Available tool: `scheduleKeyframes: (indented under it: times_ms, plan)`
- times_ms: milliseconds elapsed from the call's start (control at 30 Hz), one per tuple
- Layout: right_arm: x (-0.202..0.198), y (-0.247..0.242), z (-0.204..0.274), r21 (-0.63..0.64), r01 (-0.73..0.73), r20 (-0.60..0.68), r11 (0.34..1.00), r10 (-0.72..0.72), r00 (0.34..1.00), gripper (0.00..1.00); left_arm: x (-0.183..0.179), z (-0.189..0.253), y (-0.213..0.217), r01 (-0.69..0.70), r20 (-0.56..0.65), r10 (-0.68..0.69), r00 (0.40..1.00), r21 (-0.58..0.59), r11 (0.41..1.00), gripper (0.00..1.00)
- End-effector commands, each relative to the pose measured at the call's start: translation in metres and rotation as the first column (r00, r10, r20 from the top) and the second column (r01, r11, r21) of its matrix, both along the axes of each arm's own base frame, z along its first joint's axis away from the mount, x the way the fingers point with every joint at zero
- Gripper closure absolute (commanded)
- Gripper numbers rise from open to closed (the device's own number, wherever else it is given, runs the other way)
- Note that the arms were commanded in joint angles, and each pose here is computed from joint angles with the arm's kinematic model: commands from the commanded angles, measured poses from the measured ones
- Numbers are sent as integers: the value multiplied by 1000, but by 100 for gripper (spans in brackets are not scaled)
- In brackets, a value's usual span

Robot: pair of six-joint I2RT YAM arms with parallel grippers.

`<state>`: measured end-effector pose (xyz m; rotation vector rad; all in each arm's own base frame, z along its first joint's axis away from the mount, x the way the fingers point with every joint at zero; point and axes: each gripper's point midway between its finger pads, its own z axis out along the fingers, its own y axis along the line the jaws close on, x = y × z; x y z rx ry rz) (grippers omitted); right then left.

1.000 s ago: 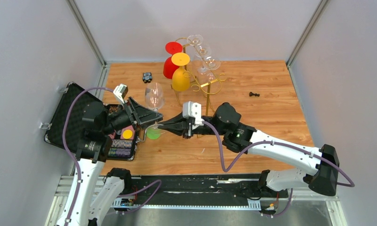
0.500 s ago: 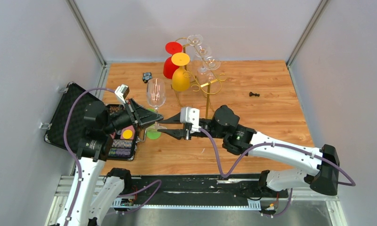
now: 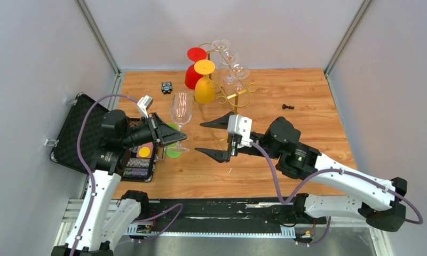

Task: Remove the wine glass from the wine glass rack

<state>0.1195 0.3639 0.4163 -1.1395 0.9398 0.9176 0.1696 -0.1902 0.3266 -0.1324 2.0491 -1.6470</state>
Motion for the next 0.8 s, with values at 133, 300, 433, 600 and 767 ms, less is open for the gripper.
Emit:
scheduleKeyframes:
  times_ms: [133,300,433,600,767]
  plan:
    - [14,-22,0,-115,85,-151,990,-102,983,32,-21,3,0,158,236,-184,954,125,980,100]
    - [11,-31,-3,-206,51,-235,977,-100,967,25,-38,-1,-1,234,305,-279,911,178,956,100]
    - [5,-40,-4,-257,8,-299,966,-88,950,23,-56,-6,-11,308,335,-373,865,234,922,100]
    - [-1,-55,-7,-292,-70,-405,954,-57,912,22,-76,-6,-16,369,375,-468,800,307,877,100]
    - [-8,-73,-11,-269,-162,-492,950,9,870,22,-96,-8,-18,412,403,-543,737,369,833,100]
